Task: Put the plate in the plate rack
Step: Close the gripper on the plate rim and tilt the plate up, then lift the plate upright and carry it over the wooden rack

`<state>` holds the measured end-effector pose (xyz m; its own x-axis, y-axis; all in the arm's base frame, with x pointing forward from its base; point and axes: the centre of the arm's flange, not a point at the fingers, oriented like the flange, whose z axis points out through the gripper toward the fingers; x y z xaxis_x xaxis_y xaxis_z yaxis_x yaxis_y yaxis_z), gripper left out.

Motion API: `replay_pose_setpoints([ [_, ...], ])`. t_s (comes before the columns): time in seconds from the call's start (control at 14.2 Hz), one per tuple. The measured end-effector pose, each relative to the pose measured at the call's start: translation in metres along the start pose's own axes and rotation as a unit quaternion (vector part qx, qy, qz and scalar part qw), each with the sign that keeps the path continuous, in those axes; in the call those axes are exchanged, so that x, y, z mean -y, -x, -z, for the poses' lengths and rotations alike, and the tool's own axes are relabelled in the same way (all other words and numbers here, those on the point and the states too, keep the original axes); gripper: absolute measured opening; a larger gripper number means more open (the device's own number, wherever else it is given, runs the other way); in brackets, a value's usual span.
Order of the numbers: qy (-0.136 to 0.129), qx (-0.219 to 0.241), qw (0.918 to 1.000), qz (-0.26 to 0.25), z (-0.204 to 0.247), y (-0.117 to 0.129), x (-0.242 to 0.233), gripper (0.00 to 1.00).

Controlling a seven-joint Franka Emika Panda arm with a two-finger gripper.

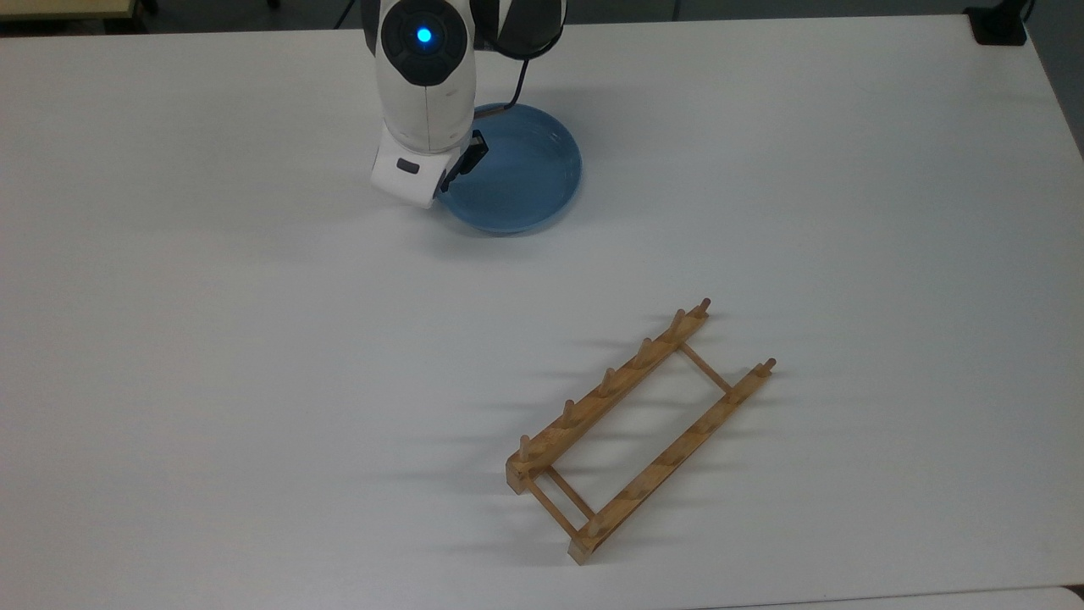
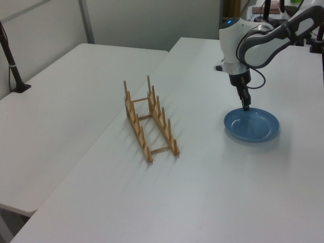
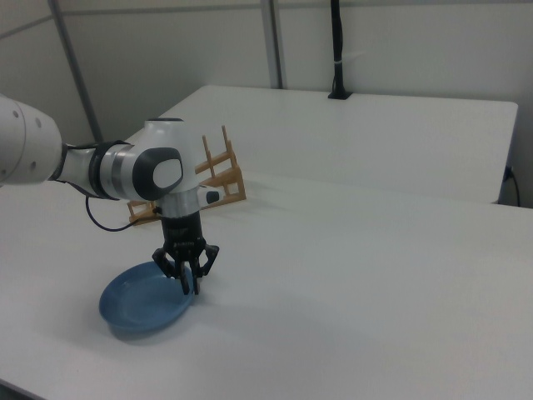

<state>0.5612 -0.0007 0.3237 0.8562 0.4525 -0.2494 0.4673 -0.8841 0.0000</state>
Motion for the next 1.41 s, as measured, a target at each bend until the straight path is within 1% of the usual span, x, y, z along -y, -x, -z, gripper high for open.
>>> replay_pose_setpoints([
  [0.07, 0.0, -0.001, 1.0, -0.001, 0.001, 0.0, 0.0, 0.19],
  [0.14, 0.001, -0.002, 1.0, -0.002, 0.002, -0.001, -0.001, 0.08],
  [0.35, 0.001, -0.003, 1.0, -0.003, 0.003, -0.001, -0.001, 0.04],
  [0.42, 0.001, -0.003, 1.0, -0.003, 0.003, -0.001, -0.001, 0.07],
  [0.49, 0.001, -0.002, 1.0, -0.009, 0.002, -0.001, -0.001, 0.21],
  [0.56, 0.001, -0.001, 0.9999, -0.013, 0.001, -0.001, -0.001, 0.33],
  [0.7, 0.003, 0.002, 0.9999, -0.014, -0.001, -0.002, -0.001, 0.35],
  [0.77, 0.005, 0.004, 0.9999, -0.014, -0.003, -0.002, -0.002, 0.4],
  [0.84, 0.006, 0.006, 0.9999, -0.013, -0.004, -0.002, -0.002, 0.4],
  [0.91, 0.007, 0.007, 0.9999, -0.013, -0.004, -0.002, -0.002, 0.36],
  [0.98, 0.007, 0.007, 0.9999, -0.012, -0.005, -0.003, -0.001, 0.19],
  [1.06, 0.007, 0.008, 0.9999, -0.011, -0.005, -0.004, 0.001, 0.16],
  [1.2, 0.012, 0.002, 0.9999, -0.007, 0.002, -0.007, 0.004, 0.06],
  [1.41, 0.018, -0.006, 0.9997, -0.016, 0.044, -0.009, -0.007, 0.05],
])
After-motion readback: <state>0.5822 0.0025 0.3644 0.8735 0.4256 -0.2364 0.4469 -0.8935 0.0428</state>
